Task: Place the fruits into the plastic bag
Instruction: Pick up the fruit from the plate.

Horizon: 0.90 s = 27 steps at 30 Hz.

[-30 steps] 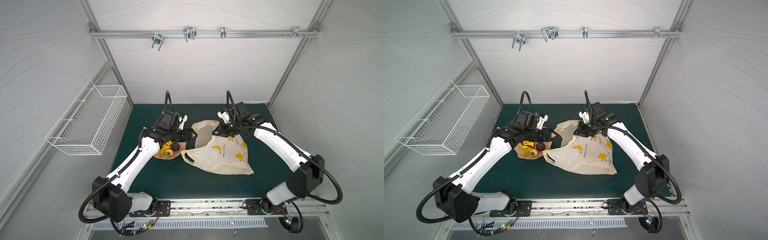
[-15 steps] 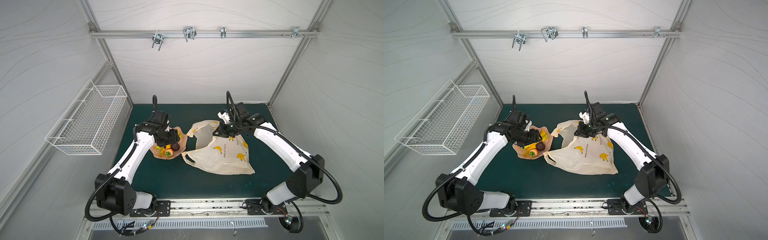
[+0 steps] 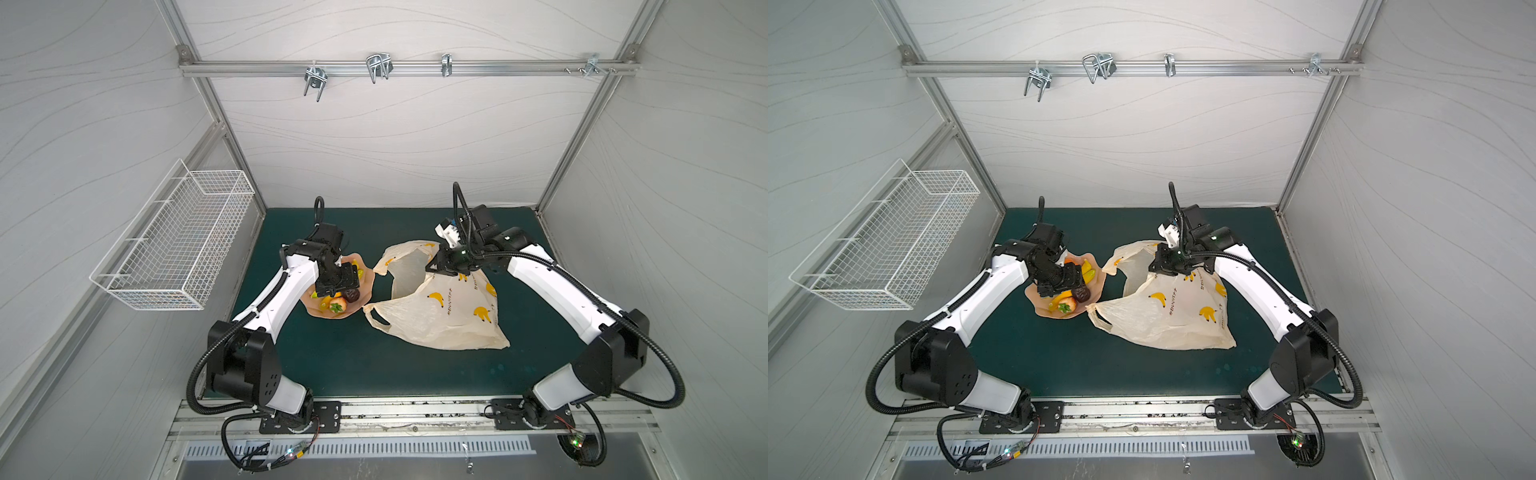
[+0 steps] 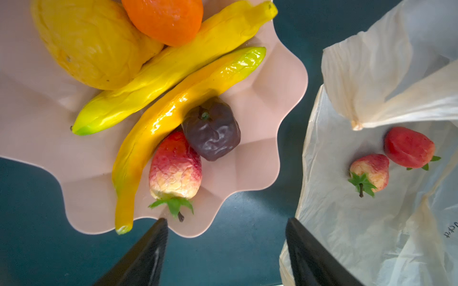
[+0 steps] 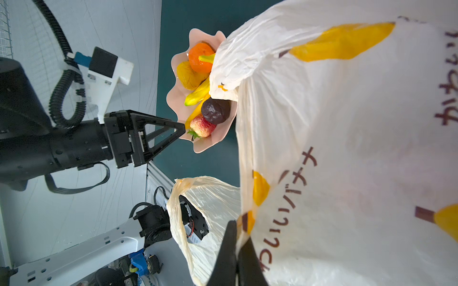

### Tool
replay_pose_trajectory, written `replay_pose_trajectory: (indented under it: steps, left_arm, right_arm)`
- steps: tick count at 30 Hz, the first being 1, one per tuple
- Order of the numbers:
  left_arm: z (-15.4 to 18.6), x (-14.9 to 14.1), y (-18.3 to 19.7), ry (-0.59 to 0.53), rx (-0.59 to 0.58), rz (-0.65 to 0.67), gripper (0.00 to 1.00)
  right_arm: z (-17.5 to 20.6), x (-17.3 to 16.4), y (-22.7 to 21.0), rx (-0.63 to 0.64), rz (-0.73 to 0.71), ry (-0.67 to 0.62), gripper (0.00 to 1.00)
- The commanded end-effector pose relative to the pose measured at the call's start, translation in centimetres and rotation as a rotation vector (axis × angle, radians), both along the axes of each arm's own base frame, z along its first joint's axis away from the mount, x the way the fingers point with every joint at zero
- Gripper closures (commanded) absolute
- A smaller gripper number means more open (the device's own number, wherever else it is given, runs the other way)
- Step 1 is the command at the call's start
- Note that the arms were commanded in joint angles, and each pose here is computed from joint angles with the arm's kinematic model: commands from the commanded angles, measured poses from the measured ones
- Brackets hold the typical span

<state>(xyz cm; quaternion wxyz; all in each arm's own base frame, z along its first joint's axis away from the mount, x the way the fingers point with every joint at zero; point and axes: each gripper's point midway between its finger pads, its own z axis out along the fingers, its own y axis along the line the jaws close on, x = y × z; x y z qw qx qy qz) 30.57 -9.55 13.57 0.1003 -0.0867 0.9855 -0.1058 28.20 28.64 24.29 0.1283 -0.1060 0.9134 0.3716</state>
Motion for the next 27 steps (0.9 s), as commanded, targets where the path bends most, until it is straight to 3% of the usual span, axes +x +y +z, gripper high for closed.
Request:
replay_pose_trajectory:
  steps: [1,10,27]
  left_arm:
    - [-1.2,1.5,0.3,0.001,0.037,-0.009,0.22]
    - [-4.1,3.2,0.4,0.04,0.074,-0.004,0.21]
    - [-7.5,4.0,-0.1,0.11,0.07,0.005,0.3]
  right_arm:
    - [0.3,-0.3,-0.2,-0.008,0.011,-0.005,1.0]
    - [0.1,-0.4,-0.1,-0.011,0.009,-0.001,1.0]
    - [-0.5,-0.5,-0.1,-0.01,0.011,0.012,1.0]
